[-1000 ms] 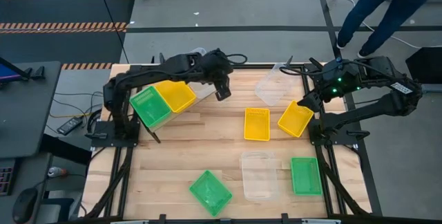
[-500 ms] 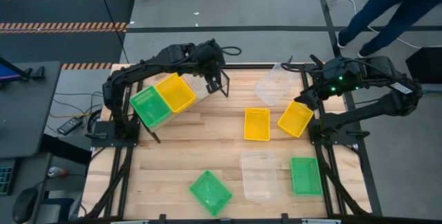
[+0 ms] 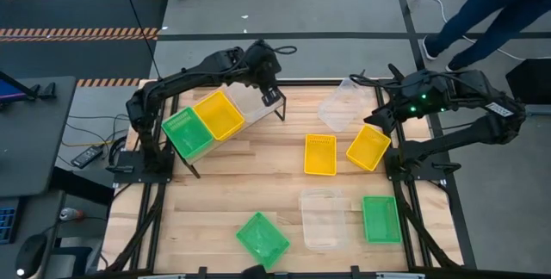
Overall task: Stack baskets on shelf by color
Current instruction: Put the bottom left transparent bin on the shelf
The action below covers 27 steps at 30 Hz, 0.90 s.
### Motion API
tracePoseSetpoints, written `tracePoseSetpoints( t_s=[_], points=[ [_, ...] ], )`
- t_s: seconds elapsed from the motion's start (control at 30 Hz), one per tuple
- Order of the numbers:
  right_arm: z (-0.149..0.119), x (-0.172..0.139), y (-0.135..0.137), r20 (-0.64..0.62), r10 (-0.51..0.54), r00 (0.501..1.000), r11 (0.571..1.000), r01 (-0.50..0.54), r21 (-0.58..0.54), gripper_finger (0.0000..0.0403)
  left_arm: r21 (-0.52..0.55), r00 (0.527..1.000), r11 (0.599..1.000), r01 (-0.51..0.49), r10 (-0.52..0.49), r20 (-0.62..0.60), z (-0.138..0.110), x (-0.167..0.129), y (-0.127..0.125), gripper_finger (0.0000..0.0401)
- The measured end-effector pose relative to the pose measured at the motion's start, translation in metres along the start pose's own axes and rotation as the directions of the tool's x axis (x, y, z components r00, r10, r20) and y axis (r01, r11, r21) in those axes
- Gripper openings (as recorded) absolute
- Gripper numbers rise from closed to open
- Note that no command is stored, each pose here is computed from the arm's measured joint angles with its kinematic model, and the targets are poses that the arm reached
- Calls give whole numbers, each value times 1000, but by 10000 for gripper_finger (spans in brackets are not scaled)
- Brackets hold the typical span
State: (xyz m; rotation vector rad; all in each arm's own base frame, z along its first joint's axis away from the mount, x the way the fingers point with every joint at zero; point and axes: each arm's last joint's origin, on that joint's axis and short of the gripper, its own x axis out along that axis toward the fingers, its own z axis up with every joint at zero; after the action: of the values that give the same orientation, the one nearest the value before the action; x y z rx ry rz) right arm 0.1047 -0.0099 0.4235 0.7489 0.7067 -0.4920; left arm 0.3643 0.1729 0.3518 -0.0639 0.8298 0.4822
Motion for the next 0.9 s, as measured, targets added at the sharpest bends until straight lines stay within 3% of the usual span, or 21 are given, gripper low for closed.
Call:
tracePoseSetpoints(
  t_s=[0.17, 0.37, 0.6, 0.73, 0.9],
  points=[
    [1, 3, 2, -8, -9, 1000, 1000, 9, -2, 264, 32, 997, 999, 16, -19, 70, 6, 3, 2, 24],
    [2, 7, 4, -17, -18, 1000, 1000, 18, -2, 264, 115, 998, 993, 13, -20, 56, 5, 6, 1, 26],
    [1, 7, 5, -28, -15, 999, 1000, 15, 6, 264, 153, 996, 988, 9, -22, 87, 19, -40, 7, 19],
    [-1, 7, 6, -35, -7, 999, 1000, 7, 16, 264, 45, 999, 998, 46, -45, -29, 15, -63, 8, 12],
    [-1, 8, 7, -3, -37, 999, 999, 37, 4, 264, 23, 983, 994, 107, -103, -154, 3, -58, 5, 13]
  ],
)
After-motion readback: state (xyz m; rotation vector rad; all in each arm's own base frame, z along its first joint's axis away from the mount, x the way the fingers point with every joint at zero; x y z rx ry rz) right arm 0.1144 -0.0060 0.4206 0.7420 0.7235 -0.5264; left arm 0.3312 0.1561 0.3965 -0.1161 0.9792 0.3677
